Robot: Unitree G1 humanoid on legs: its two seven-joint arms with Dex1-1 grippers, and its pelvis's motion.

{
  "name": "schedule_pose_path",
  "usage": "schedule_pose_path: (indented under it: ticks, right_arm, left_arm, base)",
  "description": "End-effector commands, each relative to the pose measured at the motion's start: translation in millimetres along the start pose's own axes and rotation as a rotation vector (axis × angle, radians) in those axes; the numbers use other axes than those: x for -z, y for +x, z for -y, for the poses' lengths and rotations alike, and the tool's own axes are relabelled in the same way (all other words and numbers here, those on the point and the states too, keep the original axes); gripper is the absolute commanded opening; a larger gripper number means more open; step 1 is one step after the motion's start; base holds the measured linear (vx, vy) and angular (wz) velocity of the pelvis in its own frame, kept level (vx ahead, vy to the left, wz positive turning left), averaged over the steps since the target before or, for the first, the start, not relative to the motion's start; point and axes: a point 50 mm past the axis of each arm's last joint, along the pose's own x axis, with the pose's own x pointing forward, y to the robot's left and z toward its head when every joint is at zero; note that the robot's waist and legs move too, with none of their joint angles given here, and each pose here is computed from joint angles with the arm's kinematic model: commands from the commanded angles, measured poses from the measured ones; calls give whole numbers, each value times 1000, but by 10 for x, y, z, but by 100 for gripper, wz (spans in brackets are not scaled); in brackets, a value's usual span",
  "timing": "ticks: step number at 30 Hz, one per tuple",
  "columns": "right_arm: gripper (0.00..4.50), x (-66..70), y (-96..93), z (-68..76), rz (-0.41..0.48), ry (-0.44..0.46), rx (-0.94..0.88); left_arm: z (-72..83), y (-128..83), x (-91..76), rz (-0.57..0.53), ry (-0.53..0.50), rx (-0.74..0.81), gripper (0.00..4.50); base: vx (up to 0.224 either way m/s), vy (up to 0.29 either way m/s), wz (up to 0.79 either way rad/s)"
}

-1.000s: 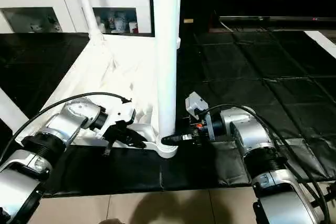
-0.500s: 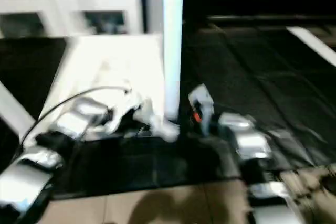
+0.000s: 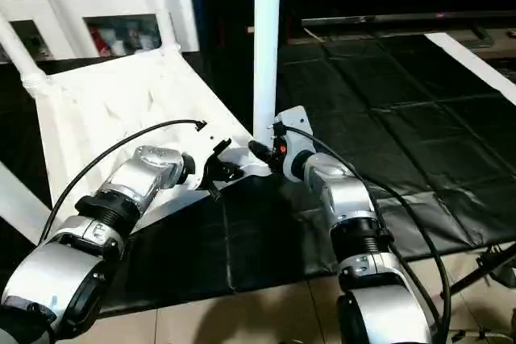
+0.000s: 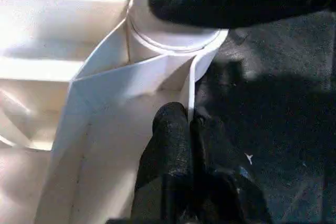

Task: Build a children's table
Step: Rotate leg to tighten

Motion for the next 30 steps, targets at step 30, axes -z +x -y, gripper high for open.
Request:
schedule_pose_path:
  ticks: [30]
  right_arm:
    - [449,-3,-645,137,-112,-251,-719]
  left_arm:
    - [204,-363,120,-63,435,593,0]
  base:
    - [0,0,0]
